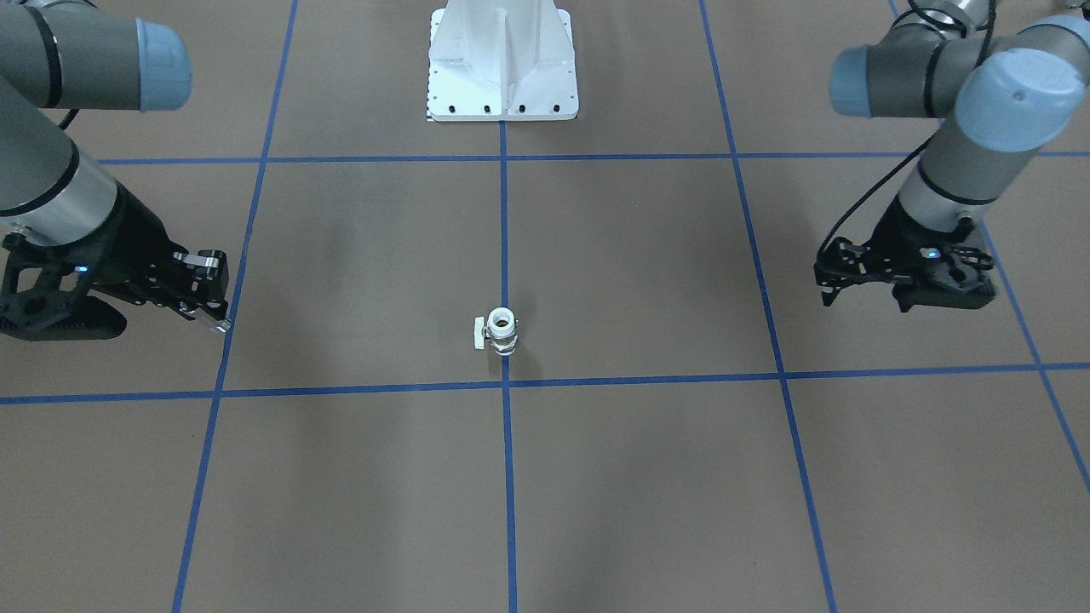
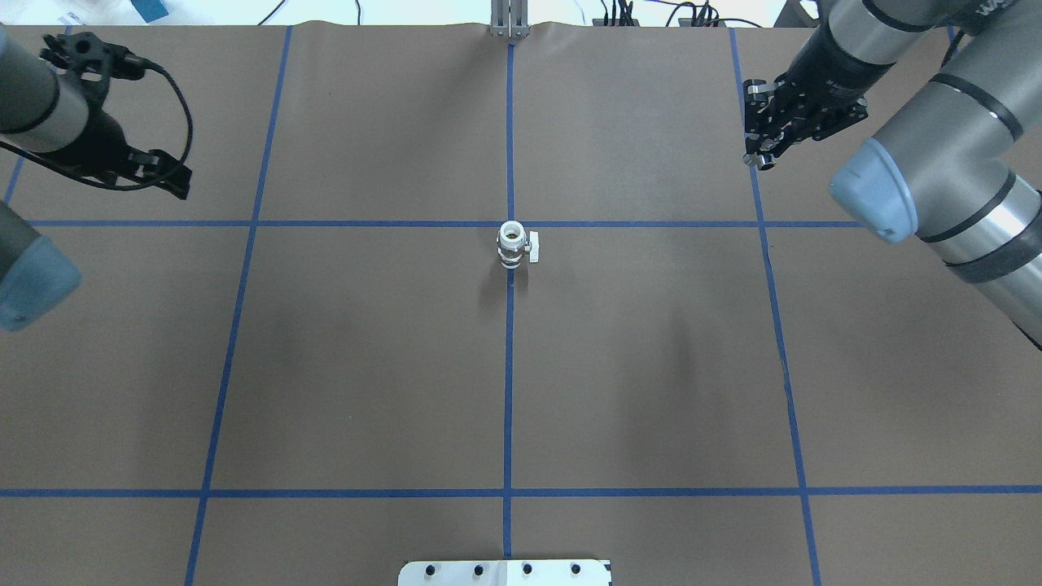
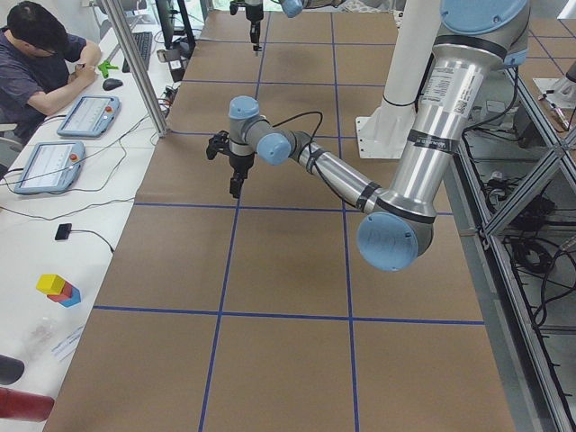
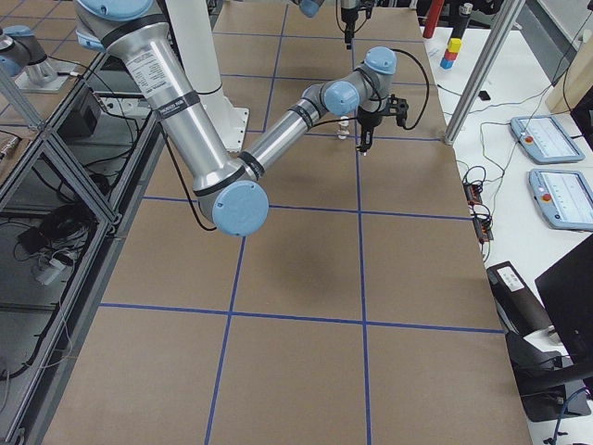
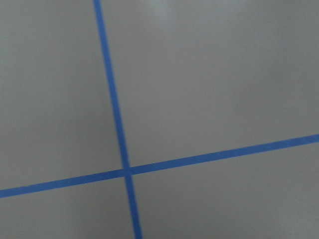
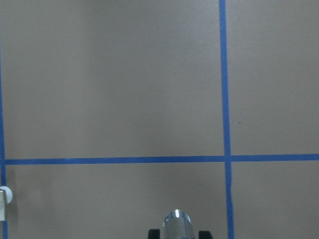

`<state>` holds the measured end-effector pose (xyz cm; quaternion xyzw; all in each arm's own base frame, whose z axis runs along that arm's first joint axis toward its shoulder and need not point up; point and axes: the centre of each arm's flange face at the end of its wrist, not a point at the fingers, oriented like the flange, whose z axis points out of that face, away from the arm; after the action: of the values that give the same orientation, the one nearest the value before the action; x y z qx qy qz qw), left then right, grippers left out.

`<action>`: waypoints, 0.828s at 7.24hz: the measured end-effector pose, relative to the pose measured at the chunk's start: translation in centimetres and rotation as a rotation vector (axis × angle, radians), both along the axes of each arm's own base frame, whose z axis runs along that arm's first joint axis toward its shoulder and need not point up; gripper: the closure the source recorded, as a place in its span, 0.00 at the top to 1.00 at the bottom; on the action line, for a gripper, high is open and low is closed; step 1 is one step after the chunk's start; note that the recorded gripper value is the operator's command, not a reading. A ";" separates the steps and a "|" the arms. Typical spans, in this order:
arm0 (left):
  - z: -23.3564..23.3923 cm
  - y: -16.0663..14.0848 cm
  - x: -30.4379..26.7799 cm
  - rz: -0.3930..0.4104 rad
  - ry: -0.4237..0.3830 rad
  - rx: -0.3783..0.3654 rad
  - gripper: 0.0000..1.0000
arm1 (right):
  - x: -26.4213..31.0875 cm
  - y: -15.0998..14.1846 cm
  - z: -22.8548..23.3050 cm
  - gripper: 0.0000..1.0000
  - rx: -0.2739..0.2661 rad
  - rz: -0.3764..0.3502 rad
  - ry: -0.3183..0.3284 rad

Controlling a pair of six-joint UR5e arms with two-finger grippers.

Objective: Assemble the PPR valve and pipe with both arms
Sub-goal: 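Lift the chrome fitting with the right gripper and carry it above the valve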

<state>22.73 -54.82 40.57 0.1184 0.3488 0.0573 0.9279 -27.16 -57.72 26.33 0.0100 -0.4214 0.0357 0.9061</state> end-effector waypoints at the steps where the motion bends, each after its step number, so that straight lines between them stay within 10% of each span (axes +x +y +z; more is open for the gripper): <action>1: 1.8 0.3 -2.3 0.020 -0.021 0.031 1.00 | -1.4 0.2 -1.0 0.00 0.003 0.000 0.001; 6: 3.0 0.9 -4.7 0.022 -0.023 0.083 1.00 | -7.8 0.9 -5.3 0.00 0.043 0.004 0.031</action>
<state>18.06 -53.95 43.60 0.1523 0.3368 0.0833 0.9254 -34.92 -56.82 21.08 0.0306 -0.4078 0.0282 0.9121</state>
